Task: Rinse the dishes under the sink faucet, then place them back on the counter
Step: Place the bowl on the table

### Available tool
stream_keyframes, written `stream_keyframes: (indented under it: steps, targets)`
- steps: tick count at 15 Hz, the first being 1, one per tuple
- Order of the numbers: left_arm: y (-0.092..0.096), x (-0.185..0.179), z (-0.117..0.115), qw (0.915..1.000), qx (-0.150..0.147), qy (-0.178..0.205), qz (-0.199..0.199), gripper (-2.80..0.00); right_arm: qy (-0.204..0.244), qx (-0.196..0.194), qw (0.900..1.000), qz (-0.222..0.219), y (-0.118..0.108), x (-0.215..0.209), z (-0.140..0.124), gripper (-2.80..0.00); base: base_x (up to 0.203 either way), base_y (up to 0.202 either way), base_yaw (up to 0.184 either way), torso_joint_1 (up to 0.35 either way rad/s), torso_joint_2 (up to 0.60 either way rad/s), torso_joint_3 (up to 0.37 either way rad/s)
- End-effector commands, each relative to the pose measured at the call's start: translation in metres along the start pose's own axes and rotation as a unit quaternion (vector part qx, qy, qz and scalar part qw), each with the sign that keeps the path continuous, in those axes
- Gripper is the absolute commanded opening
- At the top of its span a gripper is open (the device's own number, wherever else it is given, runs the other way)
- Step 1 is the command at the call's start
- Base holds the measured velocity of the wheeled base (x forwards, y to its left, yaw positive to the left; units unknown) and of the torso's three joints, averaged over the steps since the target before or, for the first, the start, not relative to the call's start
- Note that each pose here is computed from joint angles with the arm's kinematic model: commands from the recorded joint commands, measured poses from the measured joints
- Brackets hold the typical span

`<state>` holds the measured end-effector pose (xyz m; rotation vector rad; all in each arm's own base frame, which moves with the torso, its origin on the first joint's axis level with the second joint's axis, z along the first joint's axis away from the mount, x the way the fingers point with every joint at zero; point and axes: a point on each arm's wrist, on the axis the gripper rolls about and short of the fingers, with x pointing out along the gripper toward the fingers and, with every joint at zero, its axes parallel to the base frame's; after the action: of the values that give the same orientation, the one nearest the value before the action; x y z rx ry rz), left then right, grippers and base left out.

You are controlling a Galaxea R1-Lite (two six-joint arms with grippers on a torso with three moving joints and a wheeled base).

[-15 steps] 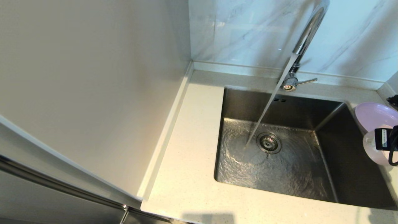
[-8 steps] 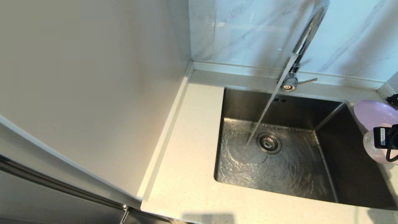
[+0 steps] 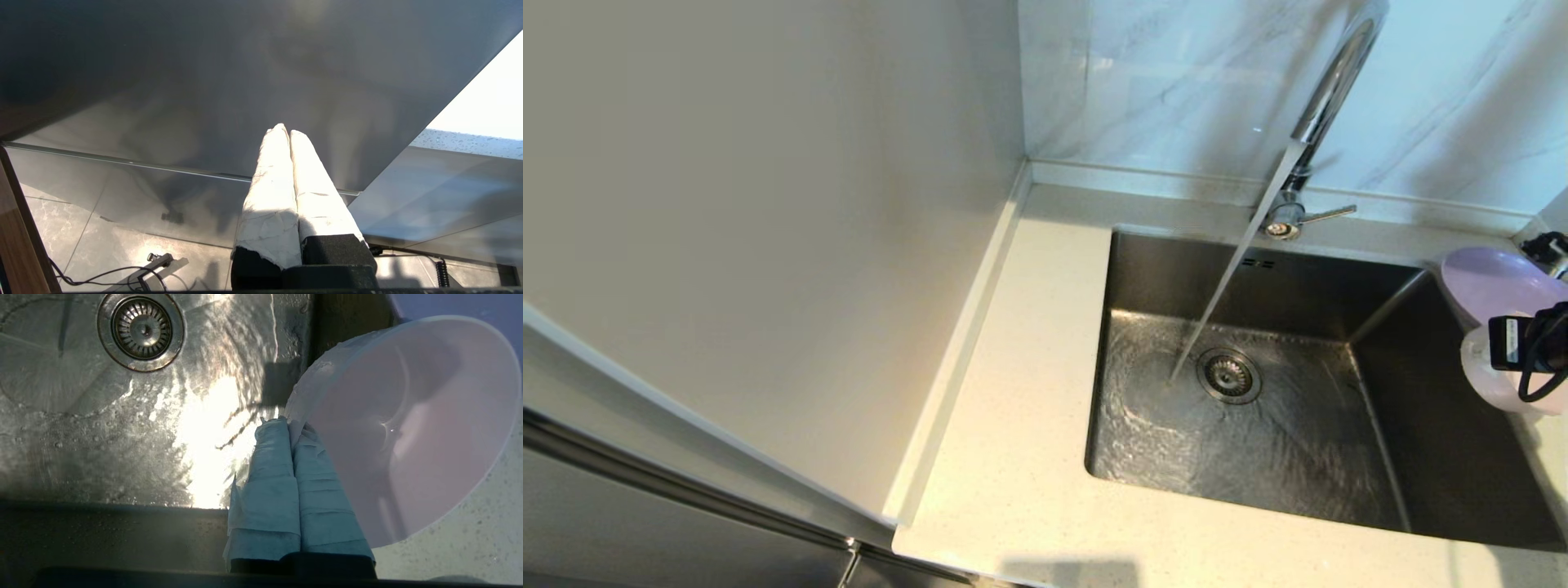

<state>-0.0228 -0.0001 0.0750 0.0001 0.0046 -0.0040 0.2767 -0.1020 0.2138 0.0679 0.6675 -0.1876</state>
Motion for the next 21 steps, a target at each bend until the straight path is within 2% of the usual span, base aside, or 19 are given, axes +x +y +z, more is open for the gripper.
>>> stream_keyframes:
  steps: [1, 6, 9, 11, 21]
  targets:
    - [0.0, 0.0, 0.0, 1.0, 0.0, 0.0, 0.0, -2.8, -0.005, -0.005, 1.0, -0.004, 0.002, 0.0, 0.004, -2.8, 0.0, 0.0, 0.0, 0.0, 0.0, 0.0]
    - [0.0, 0.0, 0.0, 1.0, 0.0, 0.0, 0.0, -2.8, -0.02, -0.011, 1.0, -0.022, -0.005, -0.015, 0.005, -2.8, 0.0, 0.0, 0.0, 0.0, 0.0, 0.0]
    - [0.0, 0.0, 0.0, 1.0, 0.0, 0.0, 0.0, -2.8, 0.005, -0.027, 0.999, -0.035, -0.015, -0.015, -0.009, -2.8, 0.0, 0.0, 0.0, 0.0, 0.0, 0.0]
    - [0.0, 0.0, 0.0, 1.0, 0.0, 0.0, 0.0, -2.8, 0.01, -0.021, 0.999, -0.044, -0.022, -0.014, -0.012, -2.8, 0.0, 0.0, 0.0, 0.0, 0.0, 0.0]
    - [0.0, 0.0, 0.0, 1.0, 0.0, 0.0, 0.0, -2.8, 0.053, -0.055, 0.992, -0.096, -0.05, -0.01, -0.03, -2.8, 0.0, 0.0, 0.0, 0.0, 0.0, 0.0]
